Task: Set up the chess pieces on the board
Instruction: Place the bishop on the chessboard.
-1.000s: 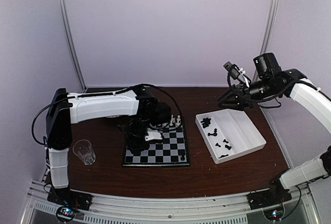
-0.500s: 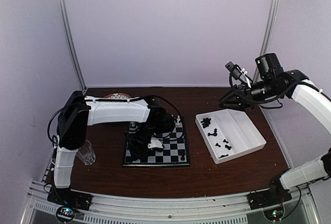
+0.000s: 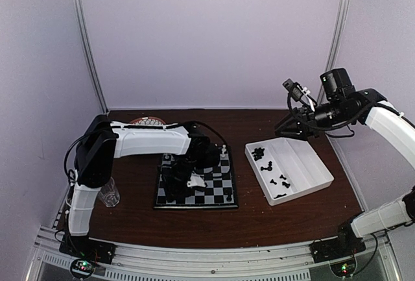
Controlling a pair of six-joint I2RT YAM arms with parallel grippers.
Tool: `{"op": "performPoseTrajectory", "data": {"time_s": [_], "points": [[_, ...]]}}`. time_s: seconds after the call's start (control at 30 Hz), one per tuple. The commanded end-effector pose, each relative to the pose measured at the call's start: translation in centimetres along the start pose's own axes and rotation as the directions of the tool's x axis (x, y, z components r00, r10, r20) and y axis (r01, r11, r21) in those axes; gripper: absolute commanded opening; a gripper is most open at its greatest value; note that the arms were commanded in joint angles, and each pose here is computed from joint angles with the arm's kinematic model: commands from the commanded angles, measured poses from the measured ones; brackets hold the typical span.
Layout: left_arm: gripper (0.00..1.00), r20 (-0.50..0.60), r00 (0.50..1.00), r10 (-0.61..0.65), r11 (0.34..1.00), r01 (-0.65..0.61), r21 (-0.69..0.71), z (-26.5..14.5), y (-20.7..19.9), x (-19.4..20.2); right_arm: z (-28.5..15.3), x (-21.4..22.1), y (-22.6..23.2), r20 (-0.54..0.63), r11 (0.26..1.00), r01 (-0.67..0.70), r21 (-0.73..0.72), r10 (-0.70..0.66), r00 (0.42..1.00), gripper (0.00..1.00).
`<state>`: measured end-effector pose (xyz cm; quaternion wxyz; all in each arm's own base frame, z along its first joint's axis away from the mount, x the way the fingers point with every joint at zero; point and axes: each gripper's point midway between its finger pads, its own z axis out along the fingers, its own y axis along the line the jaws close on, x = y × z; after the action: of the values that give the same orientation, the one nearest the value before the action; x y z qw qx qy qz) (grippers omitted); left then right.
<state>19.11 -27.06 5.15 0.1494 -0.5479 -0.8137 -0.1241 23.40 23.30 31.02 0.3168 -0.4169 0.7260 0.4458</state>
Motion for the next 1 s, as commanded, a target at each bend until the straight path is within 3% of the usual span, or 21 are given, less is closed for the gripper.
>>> {"op": "performPoseTrajectory", "data": {"time_s": [0.0,0.2,0.63,0.73,0.83,0.97], "points": [[0.00,-0.011,1.000,0.006,1.000,-0.005,0.009,0.2,-0.3,-0.4,-0.4,-0.2,0.4,0.018,1.000,0.021,0.000,-0.021,1.000,0.50],[0.00,-0.018,1.000,0.007,1.000,-0.006,0.012,0.6,-0.3,-0.5,-0.5,-0.2,0.4,0.017,1.000,0.020,-0.001,-0.020,1.000,0.50],[0.26,-0.013,1.000,0.000,1.000,0.000,0.006,0.6,0.0,-0.8,-0.5,-0.1,0.5,0.019,1.000,0.025,-0.001,-0.025,1.000,0.50],[0.28,-0.003,1.000,-0.001,1.000,0.001,0.004,0.3,0.0,-0.8,-0.6,-0.2,0.6,0.020,1.000,0.027,-0.002,-0.027,0.999,0.50],[0.29,0.020,1.000,-0.009,1.000,0.009,-0.001,-0.4,0.2,-0.9,-0.6,-0.2,0.6,0.021,1.000,0.029,-0.003,-0.029,0.999,0.50],[0.38,0.139,0.990,-0.033,0.997,0.042,-0.061,-4.1,1.4,-0.7,-0.6,-0.1,0.7,0.020,1.000,0.028,-0.007,-0.028,0.999,0.50]]}}
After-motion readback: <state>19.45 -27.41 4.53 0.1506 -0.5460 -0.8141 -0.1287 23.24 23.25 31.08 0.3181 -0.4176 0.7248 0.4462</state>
